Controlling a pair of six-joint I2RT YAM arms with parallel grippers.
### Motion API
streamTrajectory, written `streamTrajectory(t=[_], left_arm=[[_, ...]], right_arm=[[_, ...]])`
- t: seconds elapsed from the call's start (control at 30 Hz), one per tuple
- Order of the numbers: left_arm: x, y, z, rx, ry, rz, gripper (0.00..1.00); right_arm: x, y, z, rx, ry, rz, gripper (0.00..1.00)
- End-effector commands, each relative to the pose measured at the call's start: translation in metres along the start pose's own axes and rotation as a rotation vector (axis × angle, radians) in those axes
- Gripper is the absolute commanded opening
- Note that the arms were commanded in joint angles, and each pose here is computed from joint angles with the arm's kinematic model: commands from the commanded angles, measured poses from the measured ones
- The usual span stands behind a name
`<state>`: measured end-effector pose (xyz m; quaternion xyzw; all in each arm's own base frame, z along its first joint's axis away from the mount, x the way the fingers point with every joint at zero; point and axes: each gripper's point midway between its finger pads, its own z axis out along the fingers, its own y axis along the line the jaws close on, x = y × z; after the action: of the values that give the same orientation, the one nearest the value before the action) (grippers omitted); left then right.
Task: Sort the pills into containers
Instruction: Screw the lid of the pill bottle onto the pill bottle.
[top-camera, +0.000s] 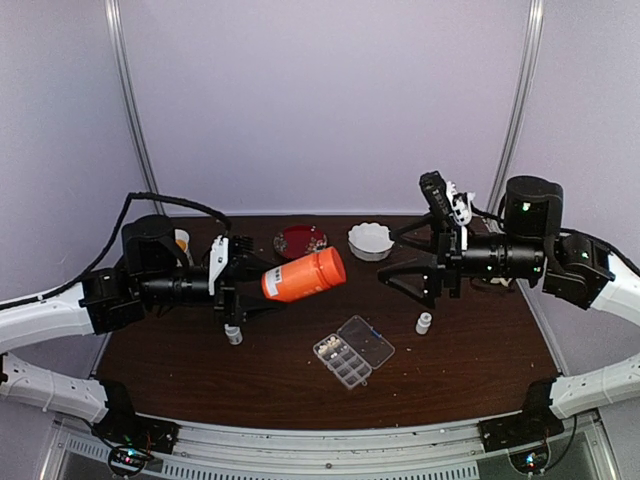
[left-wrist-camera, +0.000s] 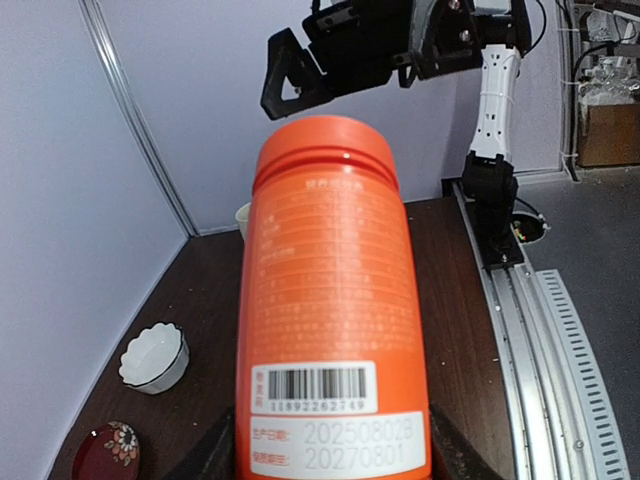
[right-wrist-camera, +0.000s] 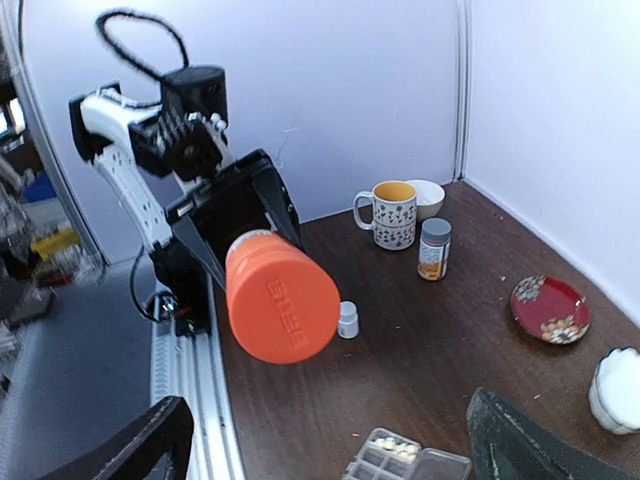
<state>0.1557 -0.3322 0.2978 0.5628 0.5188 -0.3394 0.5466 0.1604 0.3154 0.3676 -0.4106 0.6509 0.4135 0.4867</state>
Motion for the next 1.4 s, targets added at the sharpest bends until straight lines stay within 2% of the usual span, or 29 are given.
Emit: streamTrajectory(t=[0.0,0.1,0.37,0.5,0.63,0.7,0.87,1.17,1.23,1.37], left_arm=[[-0.023,-0.016,-0.004,0.101,-0.109,-0.057,0.0],[-0.023,-0.025,-0.003,0.16,-0.105,-0.085,0.0],[-0.023,-0.038,0.0,0.262,-0.091,-0.141,0.0],[-0.02,-0.042,0.006,0.316,-0.056,-0.185,0.0],[-0.013,-0.044,0.01,0.332,-0.02,-0.214,0.0],[-0.013,-0.044,0.01,0.333,-0.024,-0.213,0.0],[-0.013,-0.044,0.01,0.339,-0.024,-0.222,0.0],[-0.01,-0.046,0.009,0.338,-0.011,-0.228,0.0],[-0.011,-0.046,0.009,0.339,-0.013,-0.228,0.0],[-0.01,-0.045,0.009,0.337,-0.013,-0.228,0.0]], right_arm=[[0.008,0.01,-0.002,-0.055,-0.022,-0.388,1.0],[0.019,0.022,-0.005,-0.124,-0.002,-0.584,1.0],[0.03,0.034,0.004,-0.161,0.011,-0.882,0.97],[0.023,0.039,0.006,-0.142,-0.02,-0.962,0.96],[0.021,0.045,0.011,-0.161,-0.017,-0.992,0.94],[0.024,0.047,0.016,-0.172,0.012,-0.993,0.89],[0.036,0.051,0.028,-0.198,0.081,-0.987,0.85],[0.041,0.055,0.035,-0.211,0.084,-0.955,0.73],[0.042,0.056,0.035,-0.212,0.087,-0.951,0.73],[0.045,0.057,0.037,-0.213,0.09,-0.946,0.79]])
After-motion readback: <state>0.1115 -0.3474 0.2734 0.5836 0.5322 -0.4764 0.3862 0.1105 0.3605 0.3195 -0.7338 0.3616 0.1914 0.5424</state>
